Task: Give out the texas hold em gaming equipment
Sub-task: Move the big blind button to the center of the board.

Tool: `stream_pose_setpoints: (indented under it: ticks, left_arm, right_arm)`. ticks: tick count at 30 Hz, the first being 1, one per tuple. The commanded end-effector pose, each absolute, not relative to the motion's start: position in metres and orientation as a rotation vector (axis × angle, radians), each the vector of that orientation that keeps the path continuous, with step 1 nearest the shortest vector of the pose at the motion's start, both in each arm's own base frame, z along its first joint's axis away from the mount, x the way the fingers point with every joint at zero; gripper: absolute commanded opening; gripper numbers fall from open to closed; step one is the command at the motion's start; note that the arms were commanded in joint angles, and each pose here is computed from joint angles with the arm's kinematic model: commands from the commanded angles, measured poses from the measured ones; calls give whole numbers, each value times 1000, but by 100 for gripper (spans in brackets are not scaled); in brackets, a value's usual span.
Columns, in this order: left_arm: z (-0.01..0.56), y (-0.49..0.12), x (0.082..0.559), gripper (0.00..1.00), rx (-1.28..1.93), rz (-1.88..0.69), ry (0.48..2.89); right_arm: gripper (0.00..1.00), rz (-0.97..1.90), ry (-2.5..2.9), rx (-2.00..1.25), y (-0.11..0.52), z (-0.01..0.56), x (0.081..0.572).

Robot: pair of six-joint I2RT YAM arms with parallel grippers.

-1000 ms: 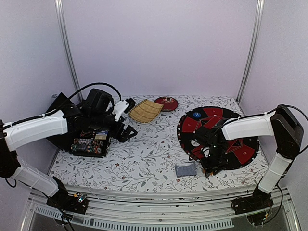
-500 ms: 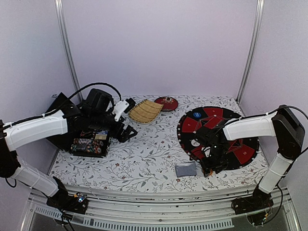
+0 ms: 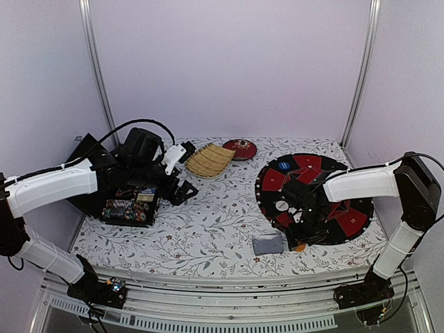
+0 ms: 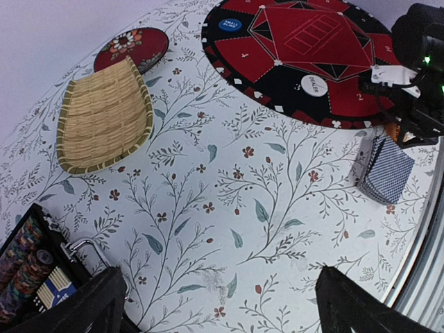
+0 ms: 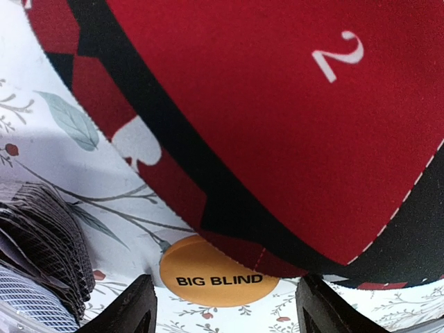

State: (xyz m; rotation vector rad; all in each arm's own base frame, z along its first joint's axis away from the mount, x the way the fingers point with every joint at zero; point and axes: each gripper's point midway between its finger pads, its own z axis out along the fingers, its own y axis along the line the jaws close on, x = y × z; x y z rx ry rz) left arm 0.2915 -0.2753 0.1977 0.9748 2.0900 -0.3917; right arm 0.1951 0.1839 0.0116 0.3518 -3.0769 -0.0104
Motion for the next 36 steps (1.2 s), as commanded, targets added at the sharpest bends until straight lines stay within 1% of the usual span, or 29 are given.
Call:
stream_pose_setpoints:
  ticks: [1, 7, 17, 20, 26, 29, 36]
  left_arm:
    - [200, -273, 289, 98, 982, -394, 2085]
    - [198, -273, 289, 98, 985, -393, 2089]
    - [196, -274, 290, 98, 986, -392, 2093]
    - [196, -273, 290, 98, 986, -390, 2095]
    - [195, -274, 289, 98, 991, -393, 2096]
    - [195, -274, 290, 98, 991, -390, 2097]
    - [195, -274, 289, 98, 993, -394, 2100]
  right_arm:
    - [71, -46, -3145, 374, 190, 6, 211]
    - [70, -33, -3135, 382, 191, -3, 212]
    - [63, -59, -3109, 467, 202, -9, 204]
    - [59, -46, -3097, 487, 203, -9, 199]
    - [53, 49, -3034, 443, 183, -13, 173]
    - [51, 49, -3007, 397, 176, -10, 158]
    - [50, 68, -2925, 385, 171, -6, 124]
